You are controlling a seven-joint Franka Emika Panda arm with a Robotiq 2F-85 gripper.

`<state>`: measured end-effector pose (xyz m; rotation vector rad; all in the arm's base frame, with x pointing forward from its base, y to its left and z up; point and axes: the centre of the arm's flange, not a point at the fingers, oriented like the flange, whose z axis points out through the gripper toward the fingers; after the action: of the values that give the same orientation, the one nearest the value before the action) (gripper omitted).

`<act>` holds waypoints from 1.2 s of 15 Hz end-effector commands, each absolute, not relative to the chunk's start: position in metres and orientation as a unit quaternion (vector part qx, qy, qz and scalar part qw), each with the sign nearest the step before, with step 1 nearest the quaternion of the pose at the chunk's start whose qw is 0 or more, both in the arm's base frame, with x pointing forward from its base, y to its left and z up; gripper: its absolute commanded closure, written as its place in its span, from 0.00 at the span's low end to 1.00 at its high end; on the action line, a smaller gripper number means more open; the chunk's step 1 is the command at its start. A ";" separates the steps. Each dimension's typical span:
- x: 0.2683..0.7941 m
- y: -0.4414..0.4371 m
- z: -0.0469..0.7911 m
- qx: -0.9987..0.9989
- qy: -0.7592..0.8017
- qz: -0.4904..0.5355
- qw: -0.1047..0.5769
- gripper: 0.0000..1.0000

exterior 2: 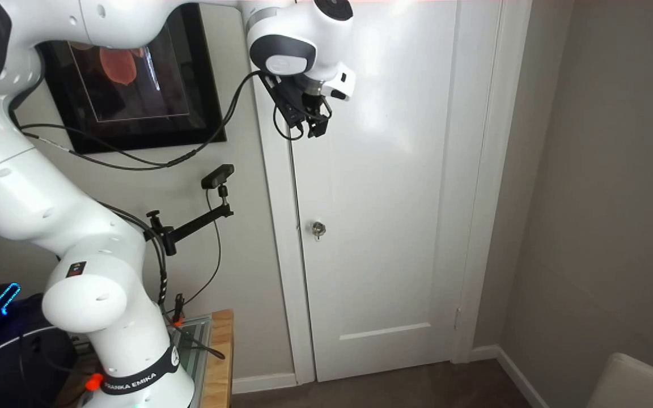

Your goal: Close the door

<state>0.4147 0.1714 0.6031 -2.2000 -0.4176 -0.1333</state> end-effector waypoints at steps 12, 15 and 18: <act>0.440 0.207 0.577 -0.871 -0.212 -0.089 0.435 0.00; 0.445 0.245 0.568 -0.854 -0.247 -0.112 0.444 0.00; 0.446 0.281 0.561 -0.836 -0.287 -0.121 0.452 0.00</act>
<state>0.4350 0.2512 0.5646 -2.1345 -0.6361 -0.2623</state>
